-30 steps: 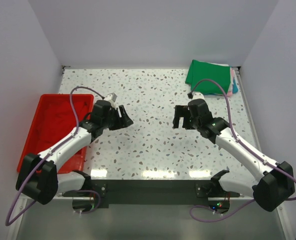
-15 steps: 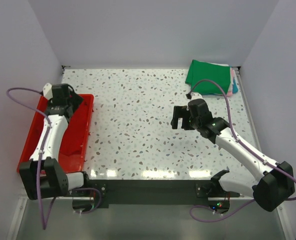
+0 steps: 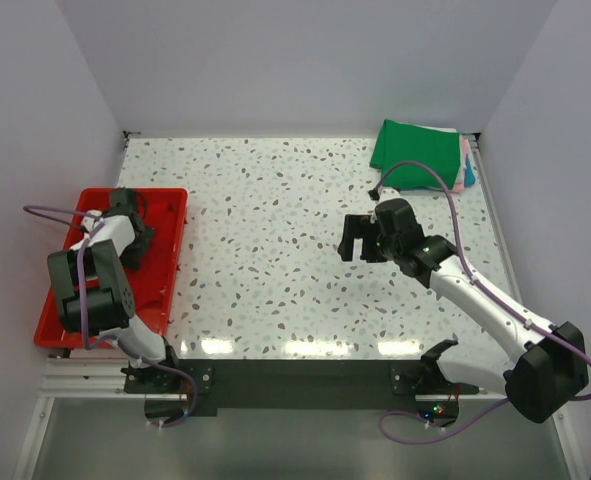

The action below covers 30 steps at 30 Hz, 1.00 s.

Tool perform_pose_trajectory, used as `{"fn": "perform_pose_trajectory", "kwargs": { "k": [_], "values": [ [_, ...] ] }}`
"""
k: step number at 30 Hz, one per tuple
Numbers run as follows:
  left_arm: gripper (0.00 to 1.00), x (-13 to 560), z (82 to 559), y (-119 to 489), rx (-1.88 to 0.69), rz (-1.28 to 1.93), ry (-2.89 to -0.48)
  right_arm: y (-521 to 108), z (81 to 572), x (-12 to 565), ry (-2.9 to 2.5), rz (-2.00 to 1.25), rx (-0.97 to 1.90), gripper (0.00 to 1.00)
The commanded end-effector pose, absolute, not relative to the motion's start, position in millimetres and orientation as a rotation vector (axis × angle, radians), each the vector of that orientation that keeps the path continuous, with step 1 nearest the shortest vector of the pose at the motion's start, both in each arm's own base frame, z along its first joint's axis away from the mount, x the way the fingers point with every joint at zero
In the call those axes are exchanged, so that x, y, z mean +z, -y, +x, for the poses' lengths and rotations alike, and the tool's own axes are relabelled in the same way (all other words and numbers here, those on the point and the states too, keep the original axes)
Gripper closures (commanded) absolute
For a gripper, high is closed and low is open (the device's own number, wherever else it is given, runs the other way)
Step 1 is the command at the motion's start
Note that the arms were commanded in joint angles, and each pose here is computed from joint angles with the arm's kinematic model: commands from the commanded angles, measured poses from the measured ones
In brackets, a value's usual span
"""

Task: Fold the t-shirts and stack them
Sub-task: Grab the tshirt from the pile, then move the tshirt to the center of the board

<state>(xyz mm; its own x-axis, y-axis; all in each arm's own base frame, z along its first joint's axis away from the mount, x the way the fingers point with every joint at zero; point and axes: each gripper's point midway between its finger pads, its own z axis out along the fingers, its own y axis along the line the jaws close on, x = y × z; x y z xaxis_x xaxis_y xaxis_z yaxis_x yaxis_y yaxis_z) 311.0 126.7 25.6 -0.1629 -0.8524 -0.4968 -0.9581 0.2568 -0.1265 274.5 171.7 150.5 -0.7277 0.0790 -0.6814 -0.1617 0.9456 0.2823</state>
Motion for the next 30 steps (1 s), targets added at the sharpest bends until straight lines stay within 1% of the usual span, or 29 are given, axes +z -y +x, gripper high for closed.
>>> {"fn": "perform_pose_trajectory", "kwargs": {
  "k": [1, 2, 4, 5, 7, 8, 9, 11, 12, 14, 16, 17, 18, 19, 20, 21, 23, 24, 26, 27, 29, 30],
  "values": [
    [0.31, 13.8, 314.8, -134.5, 0.318, -1.712, -2.02, -175.8, 276.0, 155.8, -2.326, -0.068, 0.453, 0.01],
    [0.44, 12.4, 315.6, -134.0, 0.311, -1.71, -2.027, -175.6, 276.4, 156.4, -2.324, -0.07, 0.45, 0.01],
    [0.62, 20.9, 322.0, -135.0, 0.278, -1.675, -2.034, -175.7, 276.0, 156.6, -2.325, -0.072, 0.449, 0.01],
    [0.81, 27.6, 325.1, -136.6, 0.274, -1.653, -2.03, -174.2, 276.1, 157.0, -2.324, -0.067, 0.443, 0.01],
    [1.0, 57.0, 337.1, -140.5, 0.242, -1.576, -2.005, -174.0, 276.3, 158.5, -2.323, -0.066, 0.441, 0.01],
    [1.0, 67.8, 337.7, -141.4, 0.239, -1.555, -2.004, -173.4, 277.4, 159.7, -2.32, -0.063, 0.435, 0.01],
    [1.0, 98.9, 345.8, -143.7, 0.207, -1.492, -1.958, -173.4, 277.4, 160.8, -2.32, -0.065, 0.435, 0.01],
    [1.0, 134.7, 351.3, -144.3, 0.163, -1.416, -1.905, -174.9, 280.5, 167.2, -2.308, -0.061, 0.44, 0.01],
    [1.0, 173.8, 353.7, -144.3, 0.132, -1.332, -1.844, -174.9, 281.0, 168.1, -2.309, -0.062, 0.437, 0.01],
    [1.0, 218.1, 360.8, -137.8, 0.052, -1.221, -1.777, -178.2, 284.5, 176.2, -2.291, -0.064, 0.453, 0.01],
    [1.0, 295.4, 369.1, -117.6, -0.05, -1.023, -1.682, -182.6, 289.8, 189.9, -2.264, -0.059, 0.474, 0.01],
    [1.0, 300.4, 367.6, -113.7, -0.071, -1.008, -1.679, -183.1, 291.0, 194.1, -2.257, -0.055, 0.48, 0.01],
    [1.0, 340.9, 373.0, -94.7, -0.115, -0.905, -1.637, -185.1, 292.9, 199.4, -2.244, -0.05, 0.49, 0.01],
    [1.0, 360.3, 377.2, -81.3, -0.135, -0.847, -1.625, -186.5, 295.6, 208.1, -2.225, -0.045, 0.5, 0.01],
    [1.0, 399.8, 377.4, -66.3, -0.162, -0.787, -1.583, -186.4, 298.1, 214.1, -2.21, -0.039, 0.5, 0.01],
    [1.0, 409.7, 386.3, -30.9, -0.207, -0.691, -1.616, -186.6, 299.2, 218.3, -2.202, -0.034, 0.5, 0.01],
    [1.0, 437.4, 386.3, 2.3, -0.231, -0.612, -1.595, -184.9, 303.6, 233.8, -2.166, -0.017, 0.494, 0.01],
    [1.0, 460.8, 385.3, 34.5, -0.292, -0.539, -1.577, -183.4, 304.5, 239.4, -2.155, -0.014, 0.488, 0.01],
    [1.0, 478.2, 382.6, 60.8, -0.349, -0.486, -1.558, -179.6, 305.2, 252.8, -2.131, -0.003, 0.475, 0.01],
    [1.0, 481.7, 379.5, 88.5, -0.403, -0.429, -1.57, -176.8, 305.1, 256.9, -2.12, 0.002, 0.465, 0.01],
    [1.0, 480.5, 376.7, 114.3, -0.445, -0.389, -1.582, -169.7, 302.7, 266.2, -2.091, 0.018, 0.447, 0.01],
    [1.0, 466.8, 374.6, 138.7, -0.48, -0.347, -1.625, -166.6, 301.8, 268.4, -2.083, 0.026, 0.438, 0.01]
  ]
}}
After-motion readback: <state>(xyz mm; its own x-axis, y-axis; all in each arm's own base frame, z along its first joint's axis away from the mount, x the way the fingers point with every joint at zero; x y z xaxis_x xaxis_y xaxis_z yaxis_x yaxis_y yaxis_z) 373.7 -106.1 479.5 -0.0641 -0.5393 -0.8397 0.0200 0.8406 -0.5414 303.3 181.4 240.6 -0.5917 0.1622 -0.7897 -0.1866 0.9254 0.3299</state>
